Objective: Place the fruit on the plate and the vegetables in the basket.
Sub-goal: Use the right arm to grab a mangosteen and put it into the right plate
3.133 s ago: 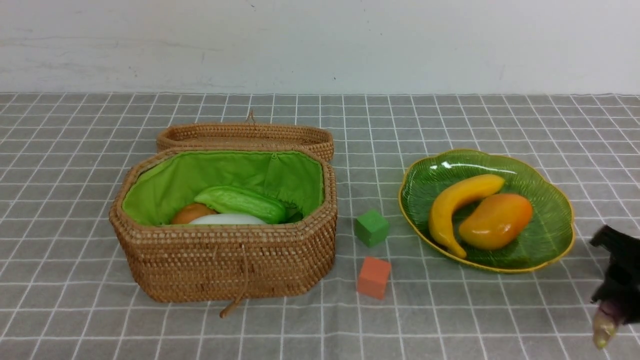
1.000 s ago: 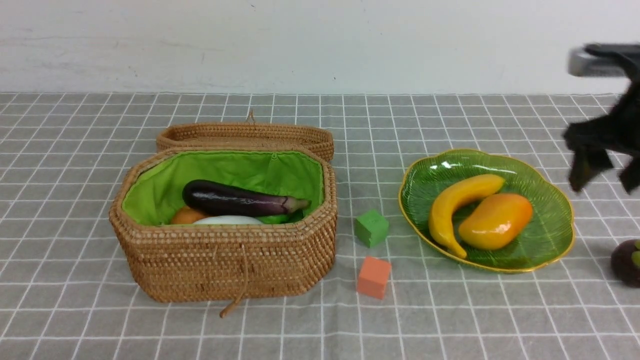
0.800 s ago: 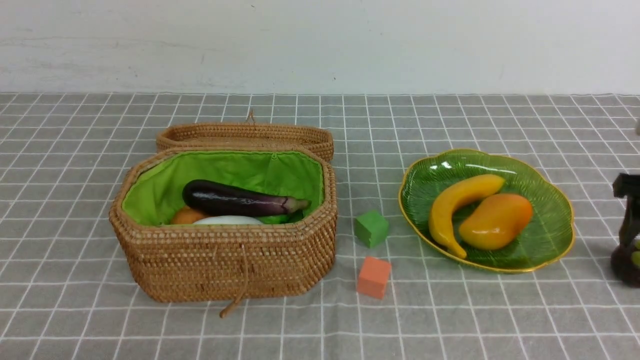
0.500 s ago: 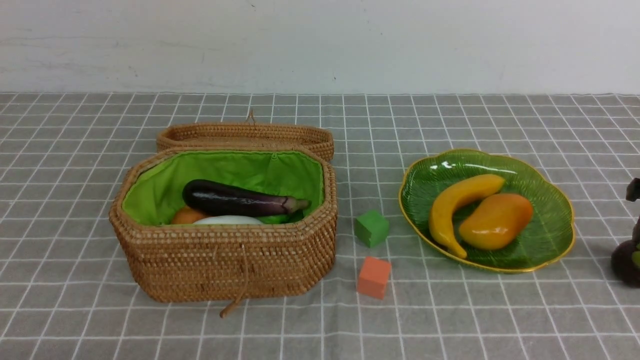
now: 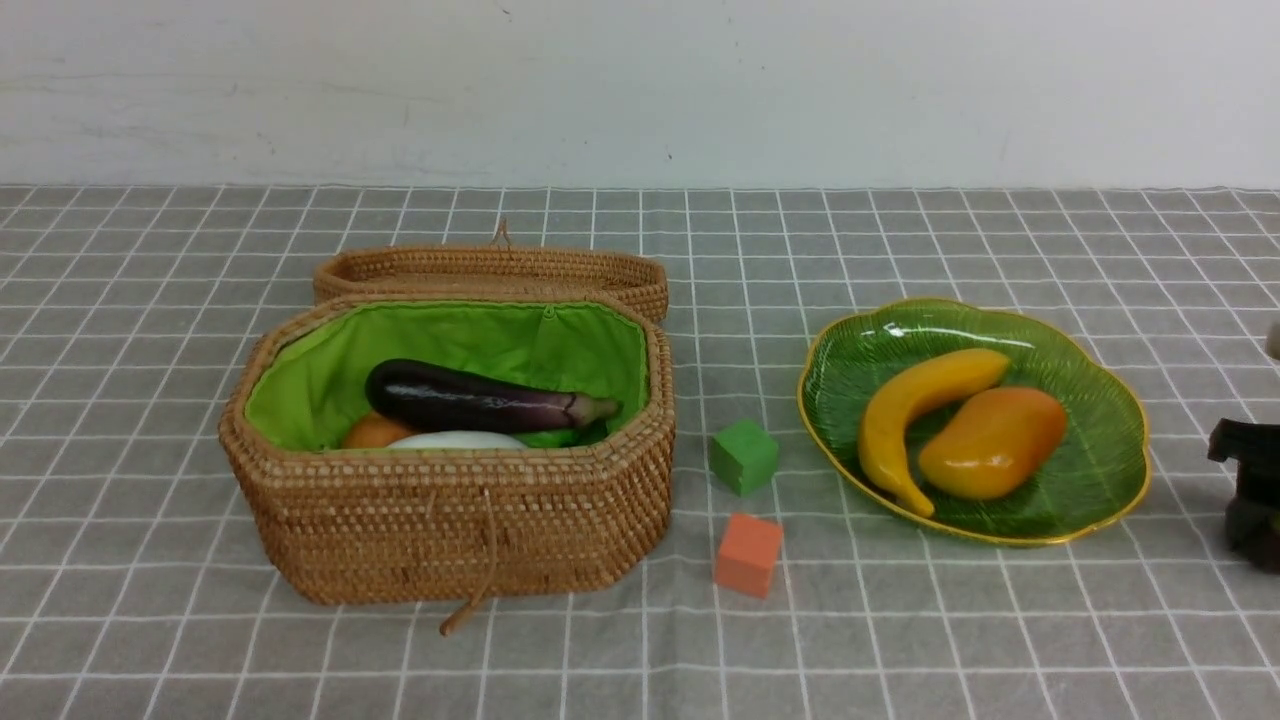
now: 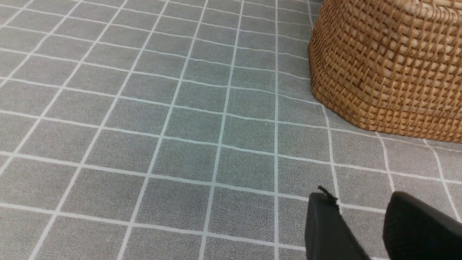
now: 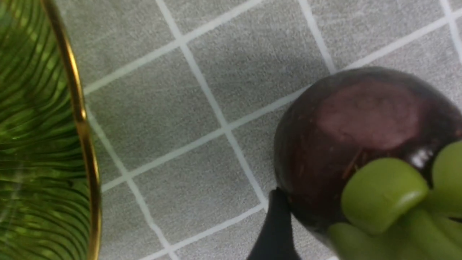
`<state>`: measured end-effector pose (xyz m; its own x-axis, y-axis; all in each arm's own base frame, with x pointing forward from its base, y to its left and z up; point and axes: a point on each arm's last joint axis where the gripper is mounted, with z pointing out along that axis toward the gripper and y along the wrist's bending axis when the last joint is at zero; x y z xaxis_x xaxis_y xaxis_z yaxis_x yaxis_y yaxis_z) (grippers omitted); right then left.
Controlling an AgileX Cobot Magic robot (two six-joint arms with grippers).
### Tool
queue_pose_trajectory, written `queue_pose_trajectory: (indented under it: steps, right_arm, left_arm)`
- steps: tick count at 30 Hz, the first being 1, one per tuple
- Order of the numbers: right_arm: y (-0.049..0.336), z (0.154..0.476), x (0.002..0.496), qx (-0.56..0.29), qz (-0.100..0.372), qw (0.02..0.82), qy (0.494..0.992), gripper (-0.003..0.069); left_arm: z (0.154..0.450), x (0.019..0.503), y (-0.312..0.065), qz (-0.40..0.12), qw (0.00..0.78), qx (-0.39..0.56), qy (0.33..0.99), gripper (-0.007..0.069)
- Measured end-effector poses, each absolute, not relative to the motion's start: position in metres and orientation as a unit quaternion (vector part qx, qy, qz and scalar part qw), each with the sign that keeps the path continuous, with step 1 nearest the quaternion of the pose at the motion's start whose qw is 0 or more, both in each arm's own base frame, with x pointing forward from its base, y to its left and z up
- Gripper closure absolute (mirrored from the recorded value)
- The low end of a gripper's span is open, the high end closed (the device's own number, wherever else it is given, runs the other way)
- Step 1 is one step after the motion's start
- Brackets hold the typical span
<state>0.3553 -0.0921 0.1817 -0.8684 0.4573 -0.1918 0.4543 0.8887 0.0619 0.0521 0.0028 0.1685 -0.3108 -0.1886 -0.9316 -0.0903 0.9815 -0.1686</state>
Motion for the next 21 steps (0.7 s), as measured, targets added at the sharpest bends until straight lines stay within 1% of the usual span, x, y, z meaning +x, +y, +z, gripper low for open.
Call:
queue_pose_trajectory:
  steps: [3, 10, 15, 17, 21]
  right_arm:
    - [-0.093, 0.182, 0.356, 0.235, 0.004, 0.104, 0.966, 0.0158]
    - [-0.093, 0.194, 0.354, 0.231, -0.001, 0.123, 0.965, 0.0160]
    - [-0.093, 0.196, 0.353, 0.232, 0.000, 0.120, 0.965, 0.0160]
    - [-0.091, 0.198, 0.352, 0.233, 0.006, 0.120, 0.965, 0.0160]
    - [-0.083, 0.205, 0.353, 0.214, 0.040, 0.132, 0.967, 0.0160]
  left_arm:
    - [0.169, 0.052, 0.003, -0.042, 0.581, -0.086, 0.808, 0.0388]
    - [0.169, 0.052, 0.003, -0.042, 0.581, -0.086, 0.808, 0.0388]
    - [0.169, 0.052, 0.003, -0.042, 0.581, -0.086, 0.808, 0.0388]
    - [0.169, 0.052, 0.003, -0.042, 0.581, -0.086, 0.808, 0.0388]
    - [0.169, 0.052, 0.003, -0.042, 0.581, -0.086, 0.808, 0.0388]
